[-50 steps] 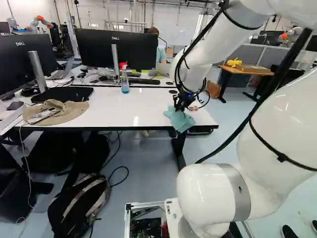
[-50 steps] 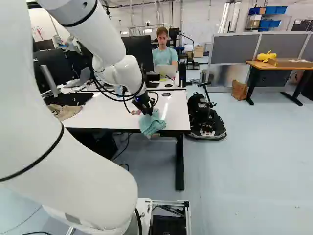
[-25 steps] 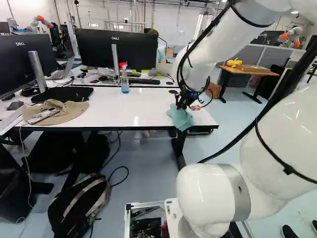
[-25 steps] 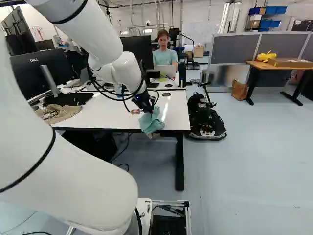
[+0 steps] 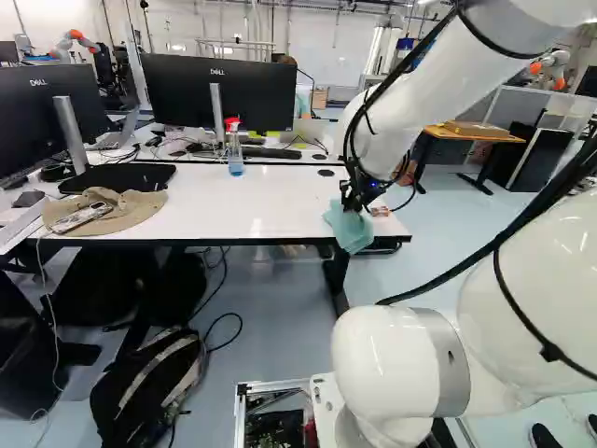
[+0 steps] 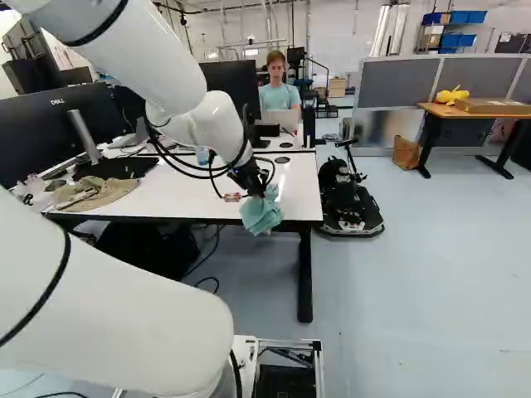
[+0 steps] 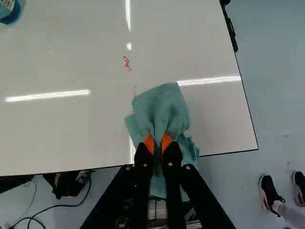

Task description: Clean the table with the green towel

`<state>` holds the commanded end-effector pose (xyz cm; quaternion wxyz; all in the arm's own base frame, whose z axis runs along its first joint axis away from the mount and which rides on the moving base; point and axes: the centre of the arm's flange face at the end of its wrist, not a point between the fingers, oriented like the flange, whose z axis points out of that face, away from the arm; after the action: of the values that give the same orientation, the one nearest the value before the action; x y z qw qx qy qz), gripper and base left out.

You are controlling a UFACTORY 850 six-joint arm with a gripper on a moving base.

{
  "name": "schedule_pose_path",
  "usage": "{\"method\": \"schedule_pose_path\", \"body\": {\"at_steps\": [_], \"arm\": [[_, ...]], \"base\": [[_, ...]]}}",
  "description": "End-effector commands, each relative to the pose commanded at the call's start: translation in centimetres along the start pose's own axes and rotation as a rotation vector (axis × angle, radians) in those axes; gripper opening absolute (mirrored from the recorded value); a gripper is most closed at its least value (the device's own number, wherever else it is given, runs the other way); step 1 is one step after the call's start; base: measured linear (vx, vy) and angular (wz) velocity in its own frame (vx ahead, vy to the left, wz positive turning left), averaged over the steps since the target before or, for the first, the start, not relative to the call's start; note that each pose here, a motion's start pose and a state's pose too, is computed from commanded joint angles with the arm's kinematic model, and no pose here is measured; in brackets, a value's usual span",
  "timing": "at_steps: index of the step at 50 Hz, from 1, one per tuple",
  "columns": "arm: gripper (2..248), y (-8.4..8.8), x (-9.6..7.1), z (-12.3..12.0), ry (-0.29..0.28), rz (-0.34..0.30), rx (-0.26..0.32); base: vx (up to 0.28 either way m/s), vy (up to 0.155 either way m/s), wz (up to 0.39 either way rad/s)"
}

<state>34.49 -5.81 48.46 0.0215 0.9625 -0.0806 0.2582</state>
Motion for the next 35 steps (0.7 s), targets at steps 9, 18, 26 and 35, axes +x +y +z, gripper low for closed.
{"method": "schedule_pose_path", "body": {"at_steps": [9, 18, 26, 35], "arm": [[38, 1.1, -0.6, -0.3, 0.004, 0.028, -0.016], [38, 1.5, -0.8, -0.3, 0.004, 0.038, -0.022], [38, 1.5, -0.8, -0.3, 0.004, 0.038, -0.022], [38, 1.5, -0.8, -0.3, 0.004, 0.038, -0.022]], "base": [[0.0, 0.0, 0.0], [0.0, 0.0, 0.0], [0.0, 0.0, 0.0], [0.0, 0.0, 0.0]]}}
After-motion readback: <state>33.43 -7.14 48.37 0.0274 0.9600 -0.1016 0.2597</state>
